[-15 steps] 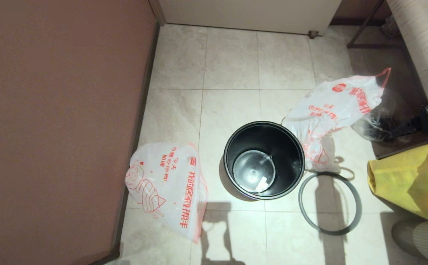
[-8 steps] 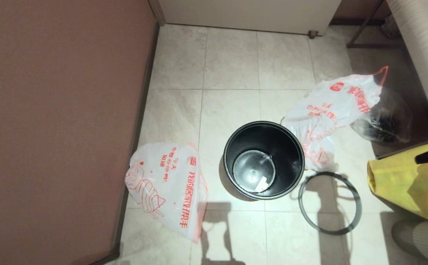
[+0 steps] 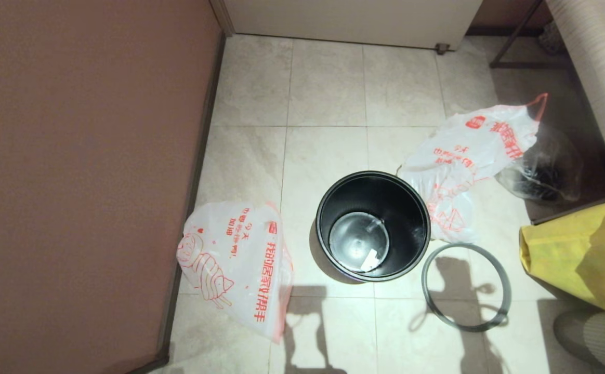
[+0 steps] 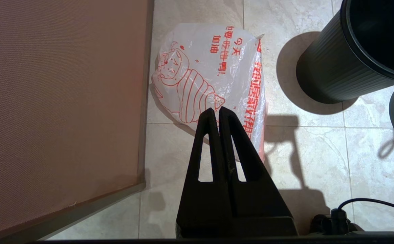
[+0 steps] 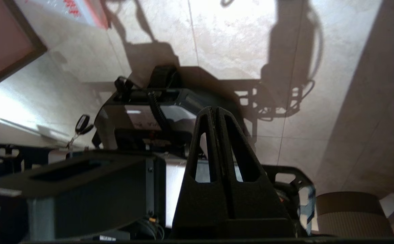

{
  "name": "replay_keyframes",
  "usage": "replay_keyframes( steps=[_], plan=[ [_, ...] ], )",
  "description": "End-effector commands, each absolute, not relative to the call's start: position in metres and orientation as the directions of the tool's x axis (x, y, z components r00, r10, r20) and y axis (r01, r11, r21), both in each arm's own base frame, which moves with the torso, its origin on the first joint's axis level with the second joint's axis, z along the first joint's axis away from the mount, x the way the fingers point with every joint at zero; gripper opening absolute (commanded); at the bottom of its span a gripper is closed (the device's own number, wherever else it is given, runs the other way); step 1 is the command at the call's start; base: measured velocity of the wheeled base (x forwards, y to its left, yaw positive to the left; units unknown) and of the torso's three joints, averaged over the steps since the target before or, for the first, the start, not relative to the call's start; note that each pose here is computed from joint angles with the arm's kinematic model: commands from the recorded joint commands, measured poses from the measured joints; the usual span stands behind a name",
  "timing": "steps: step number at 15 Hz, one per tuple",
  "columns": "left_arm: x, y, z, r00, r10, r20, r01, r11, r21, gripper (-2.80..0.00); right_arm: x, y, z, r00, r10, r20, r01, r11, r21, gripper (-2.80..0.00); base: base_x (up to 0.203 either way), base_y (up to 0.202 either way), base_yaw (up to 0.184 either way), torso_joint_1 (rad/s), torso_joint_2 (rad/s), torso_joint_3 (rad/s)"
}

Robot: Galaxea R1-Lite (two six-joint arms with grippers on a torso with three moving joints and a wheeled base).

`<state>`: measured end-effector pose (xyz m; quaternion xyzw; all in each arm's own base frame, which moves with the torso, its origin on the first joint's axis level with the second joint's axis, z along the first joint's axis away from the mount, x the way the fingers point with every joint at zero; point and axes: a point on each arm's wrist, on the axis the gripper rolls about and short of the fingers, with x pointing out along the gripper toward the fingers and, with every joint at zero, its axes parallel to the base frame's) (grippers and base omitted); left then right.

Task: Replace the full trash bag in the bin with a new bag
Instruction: Pick up a new trash bag

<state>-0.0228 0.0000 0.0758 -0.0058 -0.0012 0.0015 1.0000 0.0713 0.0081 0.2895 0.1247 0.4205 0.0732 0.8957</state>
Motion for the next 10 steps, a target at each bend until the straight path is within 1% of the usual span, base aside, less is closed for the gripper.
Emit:
replay_keyframes(
  steps=[1,4,6,10],
  plan=[
    [-0.023,0.000,0.076,1.000,0.003,0.003,-0.003,1.000,-0.012,-2.80,0.047,0.008,0.287,0.654,0.253,-0.713,-0.052,0.955,0.292,-2.80,0.000,0.000,0.000,0.000,0.00,0.000],
    [-0.023,0.000,0.076,1.000,0.003,0.003,-0.003,1.000,-0.012,-2.80,0.010,0.005,0.281,0.685,0.261,-0.680,-0.069,0.953,0.296,-2.80,0.000,0.000,0.000,0.000,0.00,0.000],
    [-0.023,0.000,0.076,1.000,0.003,0.003,-0.003,1.000,-0.012,-2.80,-0.019,0.003,0.272,0.733,0.259,-0.629,-0.082,0.952,0.296,-2.80,0.000,0.000,0.000,0.000,0.00,0.000],
    [-0.023,0.000,0.076,1.000,0.003,0.003,-0.003,1.000,-0.012,-2.80,-0.082,0.004,0.242,0.855,0.207,-0.475,-0.074,0.956,0.284,-2.80,0.000,0.000,0.000,0.000,0.00,0.000]
  ],
)
